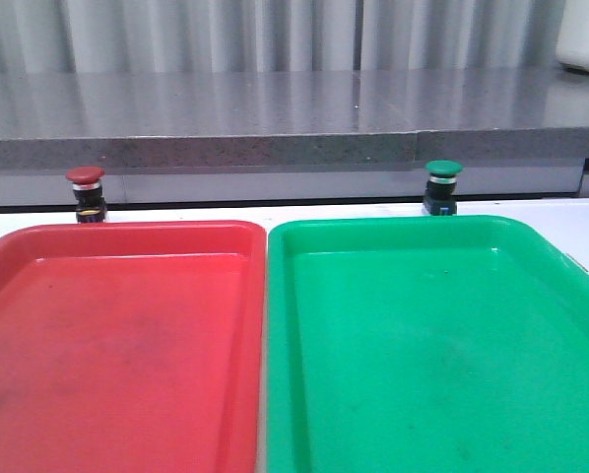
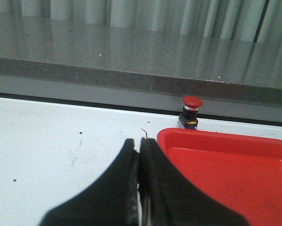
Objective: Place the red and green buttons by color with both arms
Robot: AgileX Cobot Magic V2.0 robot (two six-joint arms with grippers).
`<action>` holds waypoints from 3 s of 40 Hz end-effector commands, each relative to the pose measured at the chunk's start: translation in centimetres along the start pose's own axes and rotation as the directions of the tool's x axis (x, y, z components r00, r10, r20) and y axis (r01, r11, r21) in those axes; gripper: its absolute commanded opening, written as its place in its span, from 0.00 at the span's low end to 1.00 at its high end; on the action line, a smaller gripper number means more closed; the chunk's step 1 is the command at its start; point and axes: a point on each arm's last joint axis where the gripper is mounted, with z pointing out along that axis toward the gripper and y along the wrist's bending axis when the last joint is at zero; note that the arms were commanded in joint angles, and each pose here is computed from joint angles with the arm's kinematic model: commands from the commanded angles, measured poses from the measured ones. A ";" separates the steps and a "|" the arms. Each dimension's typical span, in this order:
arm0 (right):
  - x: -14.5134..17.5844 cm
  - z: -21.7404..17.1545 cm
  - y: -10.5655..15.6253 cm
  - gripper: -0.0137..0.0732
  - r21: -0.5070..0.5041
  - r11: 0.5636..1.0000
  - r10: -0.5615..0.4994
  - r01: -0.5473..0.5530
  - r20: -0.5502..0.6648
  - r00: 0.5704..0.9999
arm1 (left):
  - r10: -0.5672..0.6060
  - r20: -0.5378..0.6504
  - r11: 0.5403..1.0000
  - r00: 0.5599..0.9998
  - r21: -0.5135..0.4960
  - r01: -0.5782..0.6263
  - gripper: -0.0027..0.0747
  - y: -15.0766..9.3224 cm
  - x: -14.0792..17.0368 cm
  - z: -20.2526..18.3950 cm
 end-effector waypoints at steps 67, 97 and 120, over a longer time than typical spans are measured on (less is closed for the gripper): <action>-12.1 -4.9 -0.3 0.02 0.025 1.000 -0.014 0.001 0.506 0.862 | -0.031 0.389 0.998 0.921 0.057 0.009 0.01 -1.1 -9.6 -2.4; -18.0 -1.3 -0.5 0.40 0.006 1.000 -0.007 0.006 0.101 0.995 | -0.002 0.083 1.000 0.997 0.008 0.001 0.43 -1.6 -13.9 2.3; -18.5 -0.9 -0.5 0.84 0.009 1.000 -0.008 0.007 0.148 0.989 | -0.003 0.155 1.000 0.988 0.019 0.000 0.86 -1.7 -14.5 2.4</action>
